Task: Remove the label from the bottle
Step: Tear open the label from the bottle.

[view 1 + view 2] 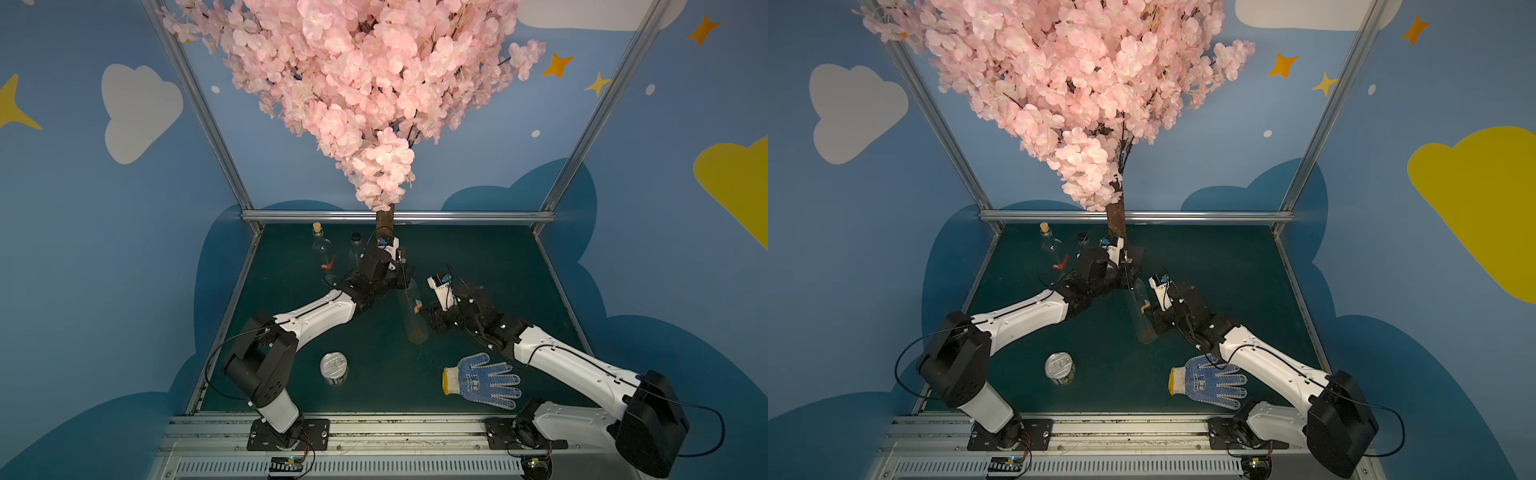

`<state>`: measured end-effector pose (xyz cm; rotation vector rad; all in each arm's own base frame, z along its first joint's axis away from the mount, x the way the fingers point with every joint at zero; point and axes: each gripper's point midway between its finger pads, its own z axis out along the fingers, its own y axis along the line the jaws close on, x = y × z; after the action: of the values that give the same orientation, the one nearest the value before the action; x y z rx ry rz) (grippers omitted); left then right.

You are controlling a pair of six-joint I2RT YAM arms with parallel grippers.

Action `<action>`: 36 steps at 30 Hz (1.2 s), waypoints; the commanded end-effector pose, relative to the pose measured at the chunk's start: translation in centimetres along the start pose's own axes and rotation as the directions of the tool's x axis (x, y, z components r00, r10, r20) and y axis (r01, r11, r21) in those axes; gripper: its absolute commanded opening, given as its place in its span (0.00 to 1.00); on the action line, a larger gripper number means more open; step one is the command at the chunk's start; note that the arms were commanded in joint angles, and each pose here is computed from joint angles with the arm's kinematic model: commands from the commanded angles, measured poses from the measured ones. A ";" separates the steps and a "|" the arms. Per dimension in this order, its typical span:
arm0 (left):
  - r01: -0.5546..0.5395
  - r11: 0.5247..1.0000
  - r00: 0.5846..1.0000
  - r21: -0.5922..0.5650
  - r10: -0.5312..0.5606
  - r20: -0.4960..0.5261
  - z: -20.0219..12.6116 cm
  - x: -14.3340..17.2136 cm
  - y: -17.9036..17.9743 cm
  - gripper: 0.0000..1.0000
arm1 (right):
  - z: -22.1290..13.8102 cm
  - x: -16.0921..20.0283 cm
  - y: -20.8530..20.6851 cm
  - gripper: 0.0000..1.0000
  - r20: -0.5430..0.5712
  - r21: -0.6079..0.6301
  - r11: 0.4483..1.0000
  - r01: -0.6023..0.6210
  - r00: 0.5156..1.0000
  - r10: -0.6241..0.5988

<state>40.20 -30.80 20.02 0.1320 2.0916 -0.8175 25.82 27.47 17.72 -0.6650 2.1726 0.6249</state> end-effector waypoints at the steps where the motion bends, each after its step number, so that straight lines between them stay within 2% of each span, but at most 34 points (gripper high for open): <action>1: 0.012 1.000 0.999 -0.004 -0.012 0.037 -0.8 -1.7 -1.2 0.02 | 0.2 -1.7 1.0 0.43 0.024 -0.003 1.000 0.009 1.000 -0.009; 19: 0.030 0.999 0.999 -0.015 -0.030 0.031 -0.6 -1.3 -1.3 0.02 | 2.4 0.1 0.1 0.39 -0.078 0.116 0.993 0.011 0.997 -0.002; 25: 0.032 0.999 0.999 -0.015 -0.032 0.030 -0.6 -1.3 -1.2 0.02 | 2.9 0.3 0.5 0.37 -0.131 0.104 0.994 0.026 0.991 -0.012; 36: 0.033 0.999 0.999 -0.015 -0.033 0.028 -0.5 -1.1 -1.2 0.02 | 3.6 1.1 0.2 0.32 -0.157 0.113 0.993 0.025 0.988 -0.007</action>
<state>40.03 -30.69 19.67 0.0797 2.1233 -0.7814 27.00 29.48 14.70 -0.6863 2.3130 0.4526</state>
